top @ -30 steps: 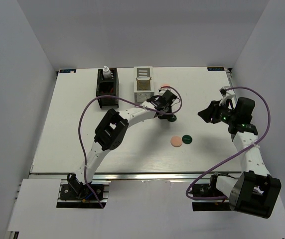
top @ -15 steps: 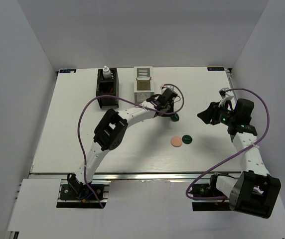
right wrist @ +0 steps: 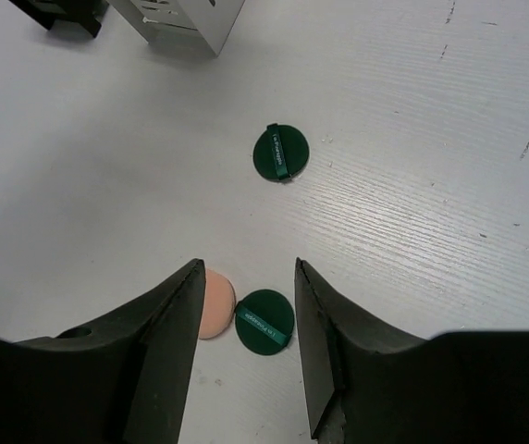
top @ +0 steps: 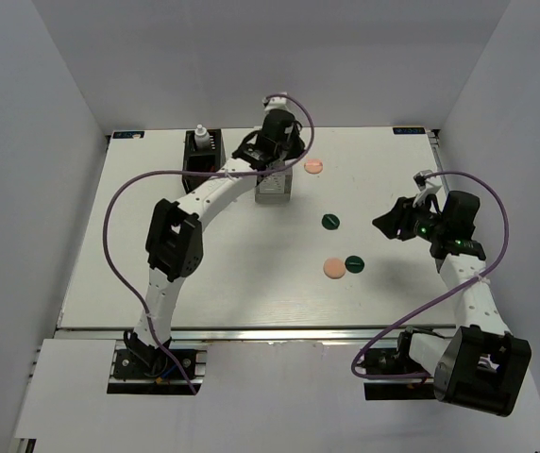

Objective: Organize the makeup

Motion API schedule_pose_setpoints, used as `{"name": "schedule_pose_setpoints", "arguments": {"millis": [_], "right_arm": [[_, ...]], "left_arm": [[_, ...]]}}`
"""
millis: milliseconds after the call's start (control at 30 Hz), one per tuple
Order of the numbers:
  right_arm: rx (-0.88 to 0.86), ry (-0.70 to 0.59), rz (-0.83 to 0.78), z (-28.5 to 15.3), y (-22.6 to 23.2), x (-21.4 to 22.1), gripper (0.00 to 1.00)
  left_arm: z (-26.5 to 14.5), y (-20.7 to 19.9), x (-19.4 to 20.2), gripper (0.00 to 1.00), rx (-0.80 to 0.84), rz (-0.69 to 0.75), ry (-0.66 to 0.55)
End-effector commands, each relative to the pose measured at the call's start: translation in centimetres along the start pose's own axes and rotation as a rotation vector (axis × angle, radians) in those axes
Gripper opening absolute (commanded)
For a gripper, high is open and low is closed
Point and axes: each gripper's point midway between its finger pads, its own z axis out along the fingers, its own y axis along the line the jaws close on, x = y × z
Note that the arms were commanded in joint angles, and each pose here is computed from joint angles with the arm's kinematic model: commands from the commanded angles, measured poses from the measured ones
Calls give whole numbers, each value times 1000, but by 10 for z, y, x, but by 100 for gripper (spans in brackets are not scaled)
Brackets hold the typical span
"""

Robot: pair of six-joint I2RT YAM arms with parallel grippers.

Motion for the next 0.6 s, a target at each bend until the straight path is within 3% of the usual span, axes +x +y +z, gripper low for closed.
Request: {"name": "schedule_pose_setpoints", "arguments": {"millis": [0, 33, 200, 300, 567], "right_arm": [[-23, -14, -26, -1, 2, 0, 50], [-25, -8, -23, 0, 2, 2, 50], [-28, 37, 10, 4, -2, 15, 58], [-21, 31, 0, 4, -3, 14, 58], [-6, 23, -4, 5, -8, 11, 59]], "left_arm": [[-22, -18, -43, 5, 71, -15, -57], [-20, -19, -39, 25, 77, -17, -42], [-18, -37, -12, 57, 207, -31, 67], [-16, -42, 17, 62, 254, -39, 162], [-17, -35, 121, 60, 244, 81, 452]]}}
